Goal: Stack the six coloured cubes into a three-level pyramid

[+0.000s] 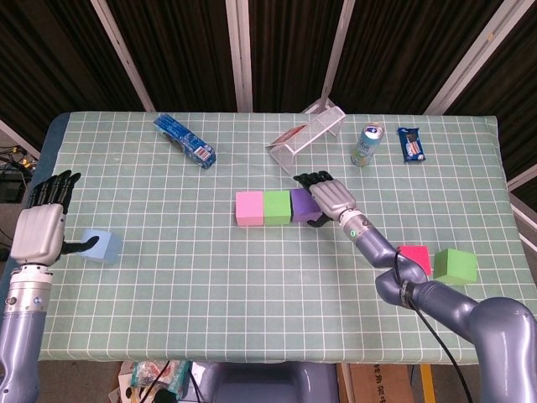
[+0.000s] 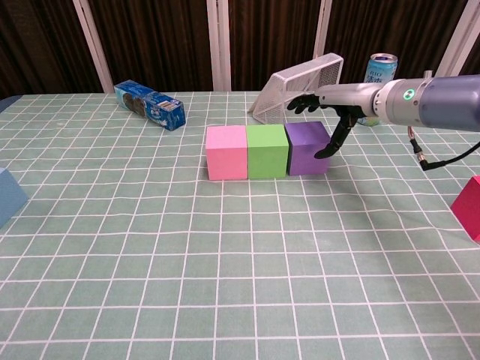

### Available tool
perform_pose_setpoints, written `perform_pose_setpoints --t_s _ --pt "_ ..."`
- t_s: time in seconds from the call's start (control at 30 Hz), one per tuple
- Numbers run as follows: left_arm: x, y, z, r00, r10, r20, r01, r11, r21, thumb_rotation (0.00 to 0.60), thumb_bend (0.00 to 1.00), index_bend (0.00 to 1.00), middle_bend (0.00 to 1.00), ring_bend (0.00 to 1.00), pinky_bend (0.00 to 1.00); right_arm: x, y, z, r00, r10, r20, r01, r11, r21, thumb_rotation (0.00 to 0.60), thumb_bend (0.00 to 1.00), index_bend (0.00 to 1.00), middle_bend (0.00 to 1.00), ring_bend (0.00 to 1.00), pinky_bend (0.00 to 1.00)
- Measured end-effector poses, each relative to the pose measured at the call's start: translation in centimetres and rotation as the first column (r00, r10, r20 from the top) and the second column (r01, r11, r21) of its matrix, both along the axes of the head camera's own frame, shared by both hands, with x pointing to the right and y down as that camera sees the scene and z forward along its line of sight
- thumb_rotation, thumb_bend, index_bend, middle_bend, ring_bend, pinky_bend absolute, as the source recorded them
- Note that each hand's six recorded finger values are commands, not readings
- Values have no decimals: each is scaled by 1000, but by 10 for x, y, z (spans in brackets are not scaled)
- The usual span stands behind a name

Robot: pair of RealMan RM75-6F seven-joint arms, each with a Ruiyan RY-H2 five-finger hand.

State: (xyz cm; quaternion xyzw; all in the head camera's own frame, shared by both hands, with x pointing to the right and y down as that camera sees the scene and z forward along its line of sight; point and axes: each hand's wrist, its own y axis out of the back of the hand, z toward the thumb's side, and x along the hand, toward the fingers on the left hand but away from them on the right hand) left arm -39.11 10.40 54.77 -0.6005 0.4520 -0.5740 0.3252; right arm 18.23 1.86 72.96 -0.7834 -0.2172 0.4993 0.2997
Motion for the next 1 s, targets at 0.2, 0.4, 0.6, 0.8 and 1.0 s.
perform_pose_setpoints --t_s 0.2,0.4,0.6,0.8,1.0 --pt "2 1 -2 1000 7 -10 -7 1000 0 600 82 0 26 0 50 4 8 -6 1000 17 11 -17 1000 -5 600 261 0 140 80 0" --pt "4 2 -4 1000 8 -14 -8 1000 5 600 82 0 26 0 50 -2 9 -8 999 31 31 -31 1000 2 600 262 0 158 96 0" --pt "4 2 -2 1000 8 -8 -8 1000 -3 600 82 0 26 0 50 -7 5 -7 999 36 35 -36 999 11 600 262 0 157 96 0" --pt "3 2 1 1000 5 -3 -5 1000 -8 600 82 0 26 0 50 -5 4 -5 999 45 29 -45 999 5 600 261 0 161 96 0" --pt "2 1 1 1000 4 -3 -4 1000 -6 600 82 0 26 0 50 -5 5 -2 999 43 18 -43 999 -5 600 262 0 161 96 0"
